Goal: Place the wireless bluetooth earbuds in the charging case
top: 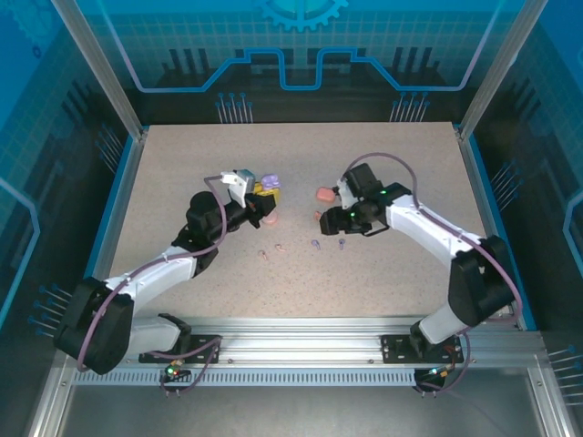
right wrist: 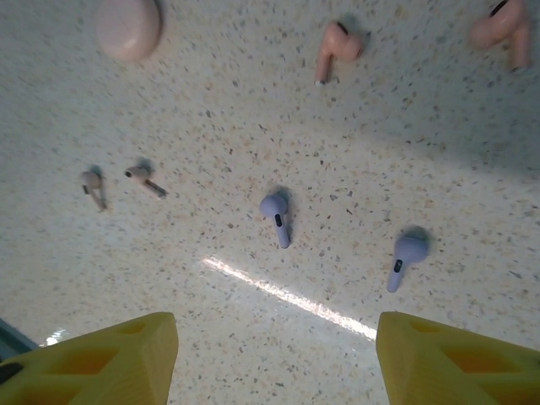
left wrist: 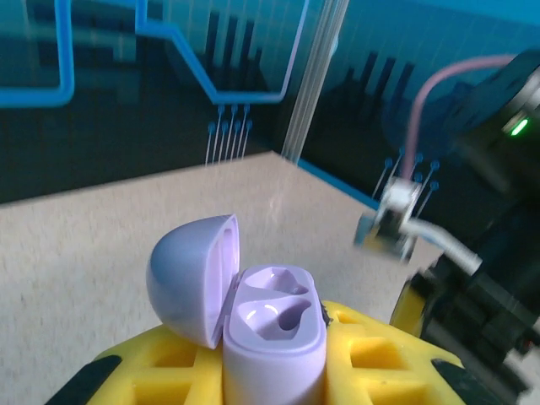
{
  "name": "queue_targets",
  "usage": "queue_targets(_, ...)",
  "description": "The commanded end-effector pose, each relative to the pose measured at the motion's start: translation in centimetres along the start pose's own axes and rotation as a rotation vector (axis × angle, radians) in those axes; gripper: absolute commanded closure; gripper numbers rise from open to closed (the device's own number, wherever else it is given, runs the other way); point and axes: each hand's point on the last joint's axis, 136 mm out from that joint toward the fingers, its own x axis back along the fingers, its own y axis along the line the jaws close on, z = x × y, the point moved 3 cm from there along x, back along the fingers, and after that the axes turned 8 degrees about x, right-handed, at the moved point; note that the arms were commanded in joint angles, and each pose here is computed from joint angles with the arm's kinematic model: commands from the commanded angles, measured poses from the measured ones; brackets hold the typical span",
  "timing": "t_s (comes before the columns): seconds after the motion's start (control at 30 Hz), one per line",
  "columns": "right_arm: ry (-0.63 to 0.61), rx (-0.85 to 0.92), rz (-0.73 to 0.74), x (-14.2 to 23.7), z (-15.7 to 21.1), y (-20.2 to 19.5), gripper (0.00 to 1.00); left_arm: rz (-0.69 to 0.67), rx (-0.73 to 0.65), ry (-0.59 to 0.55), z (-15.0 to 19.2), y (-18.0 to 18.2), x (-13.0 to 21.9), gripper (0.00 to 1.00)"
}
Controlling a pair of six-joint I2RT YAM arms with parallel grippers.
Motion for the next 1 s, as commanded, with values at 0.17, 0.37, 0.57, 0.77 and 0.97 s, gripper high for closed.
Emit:
queue_targets(0.17, 0.097, 0.083, 0.119, -3.4, -1.4, 0.7, 0.39, 0.028, -0.164, -0.303, -8.0, -3.8, 0.8, 1.00)
queue_targets(0.37, 0.190, 0.126, 0.152, -6.3, -0.9, 0.8, 0.42, 0.074, -0.186, -0.363, -10.5, -5.7, 1.3, 1.00)
queue_targets(0.57, 0.246, 0.175, 0.196, -8.0, -0.4, 1.5, 0.44, 0.073, -0.183, -0.382, -11.2, -6.0, 1.5, 1.00)
queue_targets(0.77, 0.278, 0.213, 0.232, -9.0, 0.0, 1.8, 0.46, 0.058, -0.183, -0.374, -11.4, -5.9, 1.7, 1.00)
queue_targets(0.97, 0.295, 0.226, 0.254, -9.4, 0.4, 1.5, 0.49, 0.055, -0.184, -0.372, -11.3, -6.0, 1.8, 1.00)
